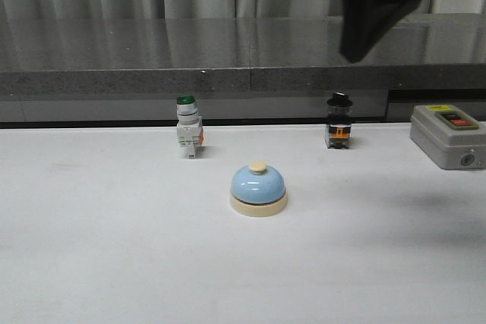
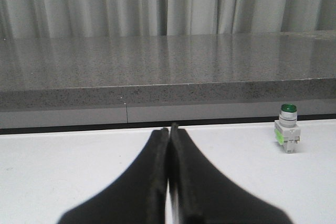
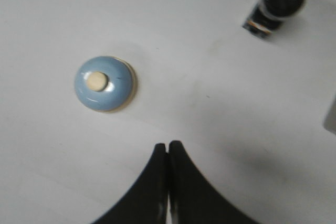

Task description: Place and press bell with both arms

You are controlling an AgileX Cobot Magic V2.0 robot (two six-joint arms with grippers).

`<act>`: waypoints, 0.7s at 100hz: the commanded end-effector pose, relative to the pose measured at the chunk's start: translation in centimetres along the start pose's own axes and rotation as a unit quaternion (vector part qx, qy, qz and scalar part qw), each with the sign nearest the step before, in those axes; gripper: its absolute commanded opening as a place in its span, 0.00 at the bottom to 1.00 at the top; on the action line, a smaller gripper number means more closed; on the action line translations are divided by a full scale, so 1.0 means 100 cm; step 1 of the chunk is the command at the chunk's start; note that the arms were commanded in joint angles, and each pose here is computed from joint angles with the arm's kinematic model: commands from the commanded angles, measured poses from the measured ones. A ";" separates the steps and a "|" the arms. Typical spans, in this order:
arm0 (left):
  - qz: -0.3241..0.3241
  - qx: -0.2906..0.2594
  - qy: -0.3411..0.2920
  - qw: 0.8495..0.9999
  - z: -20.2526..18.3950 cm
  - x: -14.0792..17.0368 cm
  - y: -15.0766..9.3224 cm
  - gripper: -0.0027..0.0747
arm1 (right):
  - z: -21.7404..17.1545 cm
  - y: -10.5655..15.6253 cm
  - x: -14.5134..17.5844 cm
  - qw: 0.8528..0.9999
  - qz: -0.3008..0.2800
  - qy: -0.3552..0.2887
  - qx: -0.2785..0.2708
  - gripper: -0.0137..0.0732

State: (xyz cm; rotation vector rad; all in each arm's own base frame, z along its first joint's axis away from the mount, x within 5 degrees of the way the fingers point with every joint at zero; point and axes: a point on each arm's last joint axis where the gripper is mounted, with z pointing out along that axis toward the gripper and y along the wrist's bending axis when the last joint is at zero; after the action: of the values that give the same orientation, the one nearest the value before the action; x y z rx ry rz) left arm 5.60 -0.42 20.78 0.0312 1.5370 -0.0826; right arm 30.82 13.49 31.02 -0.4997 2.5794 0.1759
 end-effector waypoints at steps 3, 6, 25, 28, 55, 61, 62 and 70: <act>-0.006 -0.002 -0.037 0.999 -0.001 0.004 0.001 0.01 | -0.038 -0.021 0.011 0.997 0.033 -0.064 0.014 0.09; -0.006 -0.002 -0.037 0.999 -0.001 0.004 0.001 0.01 | -0.042 -0.028 0.017 0.997 0.045 -0.067 0.021 0.09; -0.006 -0.002 -0.037 0.999 -0.001 0.004 0.001 0.01 | -0.073 -0.060 0.061 0.989 0.104 -0.091 0.062 0.09; -0.006 -0.002 -0.037 0.999 -0.001 0.004 0.001 0.01 | -0.077 -0.063 0.068 0.987 0.112 -0.093 0.068 0.09; -0.006 -0.002 -0.037 0.999 -0.001 0.004 0.001 0.01 | -0.108 -0.071 0.127 0.972 0.158 -0.138 0.108 0.09; -0.006 -0.002 -0.037 0.999 -0.001 0.004 0.001 0.01 | -0.115 -0.067 0.138 0.968 0.158 -0.159 0.113 0.09; -0.006 -0.002 -0.037 0.999 -0.001 0.004 0.001 0.01 | -0.115 -0.067 0.139 0.967 0.158 -0.162 0.113 0.09; -0.006 -0.002 -0.037 0.999 -0.001 0.004 0.001 0.01 | -0.123 -0.061 0.151 0.962 0.153 -0.193 0.117 0.09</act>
State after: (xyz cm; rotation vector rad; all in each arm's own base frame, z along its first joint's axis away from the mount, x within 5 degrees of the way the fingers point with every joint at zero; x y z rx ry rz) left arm 5.60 -0.42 20.78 0.0312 1.5370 -0.0826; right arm 16.43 0.51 32.45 0.0121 2.3857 0.0510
